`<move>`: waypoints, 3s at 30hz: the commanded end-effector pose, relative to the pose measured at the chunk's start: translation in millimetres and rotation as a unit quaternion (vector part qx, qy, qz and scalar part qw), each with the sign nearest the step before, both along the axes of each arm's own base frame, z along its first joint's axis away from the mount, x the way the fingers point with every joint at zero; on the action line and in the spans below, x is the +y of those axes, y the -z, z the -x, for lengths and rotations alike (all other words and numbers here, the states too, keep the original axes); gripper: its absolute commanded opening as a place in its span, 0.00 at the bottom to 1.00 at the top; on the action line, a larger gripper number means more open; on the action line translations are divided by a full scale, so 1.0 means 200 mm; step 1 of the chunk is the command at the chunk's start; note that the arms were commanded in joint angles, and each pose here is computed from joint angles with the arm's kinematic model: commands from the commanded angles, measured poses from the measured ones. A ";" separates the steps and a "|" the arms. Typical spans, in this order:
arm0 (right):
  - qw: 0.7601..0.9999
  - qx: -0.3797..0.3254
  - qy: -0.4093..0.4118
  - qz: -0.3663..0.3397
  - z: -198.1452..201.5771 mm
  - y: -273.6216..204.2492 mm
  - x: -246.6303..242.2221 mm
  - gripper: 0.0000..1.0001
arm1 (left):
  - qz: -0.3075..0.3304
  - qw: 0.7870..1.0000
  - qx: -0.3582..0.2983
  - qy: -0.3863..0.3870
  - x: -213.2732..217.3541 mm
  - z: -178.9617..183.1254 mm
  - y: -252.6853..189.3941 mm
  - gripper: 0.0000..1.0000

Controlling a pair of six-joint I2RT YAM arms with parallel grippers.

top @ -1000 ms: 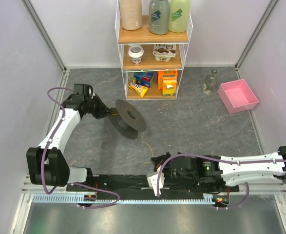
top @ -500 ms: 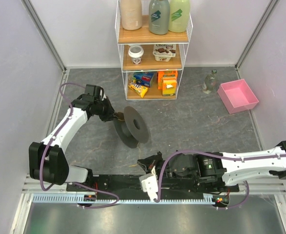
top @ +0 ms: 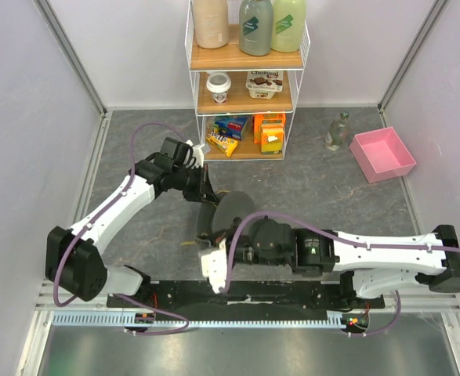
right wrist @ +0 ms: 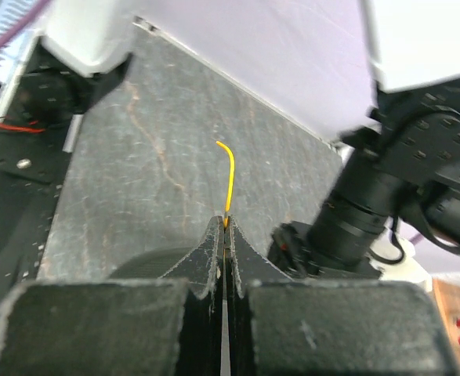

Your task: Wrap the cables

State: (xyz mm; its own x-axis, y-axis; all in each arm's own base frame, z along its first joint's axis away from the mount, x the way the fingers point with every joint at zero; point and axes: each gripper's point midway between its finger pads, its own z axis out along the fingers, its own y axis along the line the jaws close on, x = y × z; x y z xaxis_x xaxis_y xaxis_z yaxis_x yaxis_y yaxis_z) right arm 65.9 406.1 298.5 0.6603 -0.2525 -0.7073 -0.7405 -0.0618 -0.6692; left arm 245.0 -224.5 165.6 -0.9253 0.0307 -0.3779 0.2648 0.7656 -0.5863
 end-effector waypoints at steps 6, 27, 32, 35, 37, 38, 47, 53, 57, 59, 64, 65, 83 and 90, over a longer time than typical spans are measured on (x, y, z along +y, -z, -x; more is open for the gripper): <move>0.990 0.080 0.094 -0.072 -0.30 -0.21 -0.02 0.00 | 0.056 0.990 -0.049 0.123 -0.06 0.17 -0.15 0.02; 0.924 0.316 0.196 -0.091 -0.73 -0.02 -0.31 0.00 | 0.226 0.924 -0.152 0.269 -0.13 0.45 -0.43 0.01; 0.919 0.323 0.199 -0.106 -0.77 -0.06 -0.39 0.00 | 0.284 0.914 -0.141 0.253 -0.09 0.42 -0.54 0.02; 0.909 0.339 0.208 -0.124 -0.79 -0.09 -0.44 0.00 | 0.328 0.909 -0.113 0.233 -0.04 0.39 -0.58 0.02; 0.904 0.343 0.215 -0.137 -0.81 -0.12 -0.47 0.00 | 0.342 0.907 -0.110 0.218 -0.01 0.36 -0.60 0.02; 0.901 0.346 0.218 -0.145 -0.82 -0.14 -0.48 0.00 | 0.351 0.910 -0.093 0.201 -0.01 0.35 -0.61 0.02; 0.879 0.372 0.236 -0.181 -0.85 -0.14 -0.52 0.00 | 0.447 0.883 -0.050 0.133 0.05 0.25 -0.72 0.02; 0.845 0.411 0.252 -0.231 -0.95 -0.18 -0.57 0.00 | 0.485 0.870 -0.036 0.082 0.09 0.15 -0.75 0.02; 0.817 0.439 0.248 -0.278 -0.98 -0.26 -0.60 0.00 | 0.493 0.868 -0.032 0.058 0.11 0.07 -0.77 0.02; 0.809 0.443 0.233 -0.308 -0.96 -0.32 -0.61 0.00 | 0.498 0.866 -0.026 0.039 0.12 0.02 -0.78 0.02; 0.797 0.440 0.197 -0.363 -0.94 -0.41 -0.61 0.00 | 0.499 0.866 0.026 -0.034 0.18 -0.12 -0.74 0.02; 0.798 0.435 0.191 -0.371 -0.94 -0.42 -0.61 0.00 | 0.499 0.864 0.036 -0.044 0.19 -0.15 -0.74 0.02; 0.890 0.171 0.193 -0.376 -0.84 -0.42 -0.42 0.00 | 0.471 0.823 0.245 -0.199 0.29 -0.40 -0.62 0.02; 0.941 -0.008 0.170 -0.293 -0.77 -0.33 -0.36 0.00 | 0.459 0.821 0.259 -0.219 0.29 -0.42 -0.58 0.02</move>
